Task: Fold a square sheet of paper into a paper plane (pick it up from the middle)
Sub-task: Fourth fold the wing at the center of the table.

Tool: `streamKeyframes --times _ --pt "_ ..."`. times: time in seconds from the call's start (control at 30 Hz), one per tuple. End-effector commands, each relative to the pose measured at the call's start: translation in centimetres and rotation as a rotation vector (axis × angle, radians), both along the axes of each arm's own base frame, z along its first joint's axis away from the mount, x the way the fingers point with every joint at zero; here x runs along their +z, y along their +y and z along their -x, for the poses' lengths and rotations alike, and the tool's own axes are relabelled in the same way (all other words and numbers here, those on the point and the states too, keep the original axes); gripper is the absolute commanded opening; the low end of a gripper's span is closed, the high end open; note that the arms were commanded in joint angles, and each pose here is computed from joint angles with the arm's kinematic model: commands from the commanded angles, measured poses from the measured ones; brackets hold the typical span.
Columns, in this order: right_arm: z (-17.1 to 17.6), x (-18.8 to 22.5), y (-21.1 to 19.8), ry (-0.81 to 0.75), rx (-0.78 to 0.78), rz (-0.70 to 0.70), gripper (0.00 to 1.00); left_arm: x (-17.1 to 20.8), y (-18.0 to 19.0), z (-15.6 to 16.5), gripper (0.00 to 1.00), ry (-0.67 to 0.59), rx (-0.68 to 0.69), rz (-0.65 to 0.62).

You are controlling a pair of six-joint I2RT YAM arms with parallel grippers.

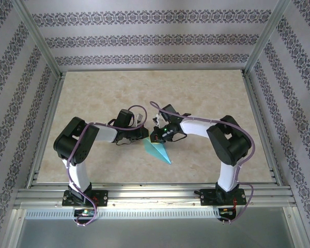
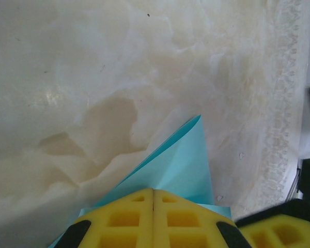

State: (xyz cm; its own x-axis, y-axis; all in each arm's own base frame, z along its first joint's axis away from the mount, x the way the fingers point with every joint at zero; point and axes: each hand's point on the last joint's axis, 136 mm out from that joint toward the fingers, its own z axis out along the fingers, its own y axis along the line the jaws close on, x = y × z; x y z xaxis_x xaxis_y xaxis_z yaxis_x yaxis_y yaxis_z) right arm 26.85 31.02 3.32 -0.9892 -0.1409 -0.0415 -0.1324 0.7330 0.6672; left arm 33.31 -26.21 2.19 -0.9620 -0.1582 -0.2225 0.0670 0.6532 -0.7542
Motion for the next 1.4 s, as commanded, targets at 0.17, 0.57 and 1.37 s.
streamKeyframes --times 0.17,0.57,1.37 --pt "3.4 -3.3 -2.6 0.077 -0.002 0.088 0.0 -3.2 1.0 1.1 0.0 0.081 0.02 -0.083" --pt "5.5 -2.3 -4.3 0.065 0.001 0.059 0.0 -4.2 2.2 1.5 0.0 0.119 0.042 -0.159" --pt "6.5 -0.8 -4.3 0.051 -0.059 -0.04 0.0 4.5 -0.2 -2.3 0.26 -0.083 0.022 -0.023"
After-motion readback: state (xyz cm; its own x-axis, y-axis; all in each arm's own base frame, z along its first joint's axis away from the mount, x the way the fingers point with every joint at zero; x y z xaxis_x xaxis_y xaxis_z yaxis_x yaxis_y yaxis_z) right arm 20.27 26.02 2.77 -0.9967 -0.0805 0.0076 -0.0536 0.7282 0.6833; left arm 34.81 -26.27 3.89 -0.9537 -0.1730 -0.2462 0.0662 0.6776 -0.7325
